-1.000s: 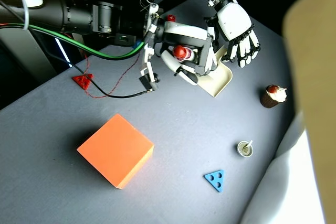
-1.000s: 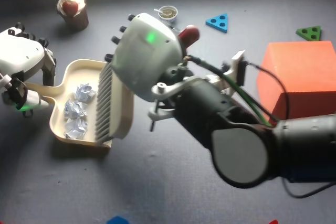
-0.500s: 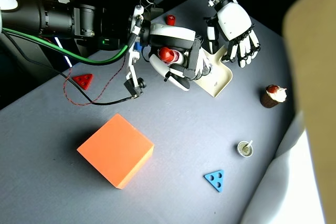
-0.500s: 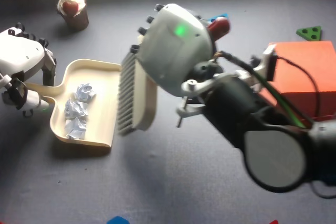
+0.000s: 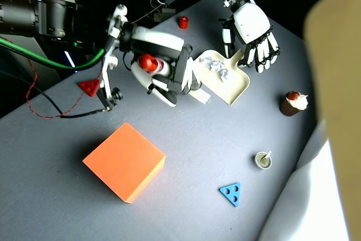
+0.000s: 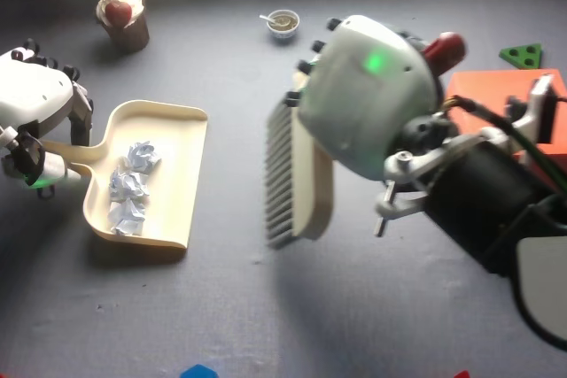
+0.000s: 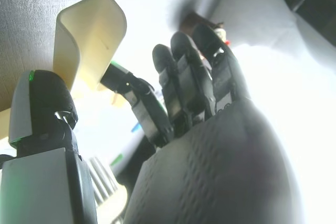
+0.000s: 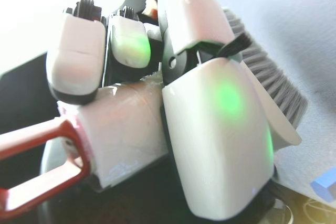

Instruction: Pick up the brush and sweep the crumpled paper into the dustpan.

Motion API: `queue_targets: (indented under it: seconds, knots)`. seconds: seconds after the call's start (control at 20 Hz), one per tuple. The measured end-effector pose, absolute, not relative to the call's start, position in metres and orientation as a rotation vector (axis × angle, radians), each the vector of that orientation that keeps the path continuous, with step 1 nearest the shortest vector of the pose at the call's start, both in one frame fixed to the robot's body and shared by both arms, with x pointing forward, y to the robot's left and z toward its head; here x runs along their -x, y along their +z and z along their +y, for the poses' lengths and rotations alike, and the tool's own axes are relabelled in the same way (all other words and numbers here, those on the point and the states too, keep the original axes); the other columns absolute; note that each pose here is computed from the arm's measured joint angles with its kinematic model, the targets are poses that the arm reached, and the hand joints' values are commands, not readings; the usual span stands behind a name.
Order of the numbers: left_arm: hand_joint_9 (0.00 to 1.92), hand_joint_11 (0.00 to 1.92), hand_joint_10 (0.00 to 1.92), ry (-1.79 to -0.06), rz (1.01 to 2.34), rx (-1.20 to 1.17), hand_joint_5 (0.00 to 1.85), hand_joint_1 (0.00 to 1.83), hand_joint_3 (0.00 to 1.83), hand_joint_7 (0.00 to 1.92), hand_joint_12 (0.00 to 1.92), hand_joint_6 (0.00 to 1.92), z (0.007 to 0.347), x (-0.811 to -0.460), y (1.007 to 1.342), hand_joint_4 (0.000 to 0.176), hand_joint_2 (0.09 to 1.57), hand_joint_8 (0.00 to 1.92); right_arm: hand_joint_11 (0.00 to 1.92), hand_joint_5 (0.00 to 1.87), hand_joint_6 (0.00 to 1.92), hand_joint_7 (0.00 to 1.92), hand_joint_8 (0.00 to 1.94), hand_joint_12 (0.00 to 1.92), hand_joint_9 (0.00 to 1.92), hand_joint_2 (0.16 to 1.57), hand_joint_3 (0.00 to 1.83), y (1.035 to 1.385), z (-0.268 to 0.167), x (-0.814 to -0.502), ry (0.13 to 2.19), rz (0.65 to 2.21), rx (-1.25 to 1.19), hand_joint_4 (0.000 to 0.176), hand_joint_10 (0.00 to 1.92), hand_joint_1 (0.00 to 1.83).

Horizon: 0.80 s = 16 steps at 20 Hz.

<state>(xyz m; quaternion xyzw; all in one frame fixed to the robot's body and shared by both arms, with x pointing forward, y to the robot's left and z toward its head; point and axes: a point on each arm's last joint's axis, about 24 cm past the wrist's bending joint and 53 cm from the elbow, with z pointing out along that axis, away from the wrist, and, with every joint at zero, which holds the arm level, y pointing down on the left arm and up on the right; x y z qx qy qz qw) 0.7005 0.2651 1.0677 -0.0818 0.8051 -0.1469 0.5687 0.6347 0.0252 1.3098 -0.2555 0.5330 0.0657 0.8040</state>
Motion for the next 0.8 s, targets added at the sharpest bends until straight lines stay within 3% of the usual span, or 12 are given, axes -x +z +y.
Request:
queue_targets:
  seconds: [0.05, 0.2, 0.4, 0.45, 0.5, 0.6, 0.65, 0.7, 0.8]
  knots:
    - [0.38, 0.0, 0.0, -0.345, 1.89, 0.192, 1.04, 1.12, 0.0, 0.48, 0.8, 0.88, 0.265, -0.701, 1.068, 0.0, 1.09, 0.0, 1.59, 0.9, 1.92, 0.96, 1.94, 1.92, 1.35, 1.2, 0.0, 1.308, 0.021, -0.634, 0.138, 1.156, 0.543, 0.102, 1.92, 1.47]
    - [0.38, 0.0, 0.0, -0.345, 1.891, 0.19, 1.01, 1.09, 0.0, 0.47, 0.8, 0.93, 0.265, -0.701, 1.068, 0.0, 1.1, 0.0, 1.61, 0.93, 1.92, 0.96, 1.94, 1.92, 1.37, 1.2, 0.0, 1.308, 0.017, -0.625, 0.134, 1.159, 0.552, 0.104, 1.92, 1.48]
    - [0.36, 0.0, 0.01, -0.343, 1.891, 0.19, 0.93, 1.02, 0.0, 0.42, 0.79, 1.05, 0.265, -0.701, 1.068, 0.139, 1.13, 0.0, 1.61, 0.94, 1.92, 0.99, 1.94, 1.92, 1.37, 1.19, 0.0, 1.308, 0.025, -0.614, 0.148, 1.15, 0.582, 0.113, 1.92, 1.48]
    - [0.35, 0.0, 0.01, -0.342, 1.891, 0.19, 0.8, 1.01, 0.0, 0.42, 0.75, 0.41, 0.265, -0.701, 1.068, 0.073, 1.07, 0.01, 1.61, 0.95, 1.92, 1.0, 1.94, 1.92, 1.37, 1.18, 0.0, 1.308, 0.025, -0.614, 0.139, 1.147, 0.588, 0.114, 1.92, 1.48]
    - [0.37, 0.0, 0.01, -0.343, 1.891, 0.189, 0.81, 0.99, 0.0, 0.42, 0.79, 0.13, 0.265, -0.7, 1.068, 0.076, 1.06, 0.0, 1.61, 0.94, 1.92, 0.99, 1.94, 1.92, 1.37, 1.19, 0.0, 1.308, 0.023, -0.615, 0.132, 1.147, 0.587, 0.115, 1.92, 1.47]
    - [0.38, 0.04, 0.01, -0.343, 1.891, 0.189, 0.65, 0.96, 0.0, 0.38, 0.87, 0.0, 0.265, -0.701, 1.068, 0.134, 1.0, 0.0, 1.61, 0.94, 1.92, 1.0, 1.94, 1.92, 1.36, 1.19, 0.0, 1.308, 0.017, -0.617, 0.122, 1.154, 0.58, 0.116, 1.92, 1.47]
    - [0.38, 0.04, 0.01, -0.343, 1.891, 0.189, 0.65, 0.96, 0.0, 0.38, 0.87, 0.0, 0.265, -0.701, 1.068, 0.134, 1.0, 0.0, 1.61, 0.94, 1.92, 1.0, 1.94, 1.92, 1.36, 1.19, 0.0, 1.307, 0.016, -0.618, 0.12, 1.157, 0.577, 0.116, 1.92, 1.47]
    - [0.37, 0.06, 0.0, -0.342, 1.891, 0.189, 0.55, 0.94, 0.0, 0.36, 0.88, 0.0, 0.265, -0.701, 1.068, 0.151, 0.97, 0.0, 1.61, 0.94, 1.92, 1.0, 1.94, 1.92, 1.37, 1.19, 0.0, 1.307, 0.015, -0.619, 0.118, 1.16, 0.575, 0.115, 1.92, 1.47]
    - [0.35, 0.1, 0.0, -0.341, 1.89, 0.187, 0.4, 0.93, 0.0, 0.31, 0.87, 0.0, 0.265, -0.701, 1.068, 0.15, 0.93, 0.0, 1.6, 0.96, 1.92, 1.0, 1.94, 1.92, 1.37, 1.18, 0.0, 1.307, 0.015, -0.618, 0.119, 1.158, 0.577, 0.111, 1.92, 1.48]
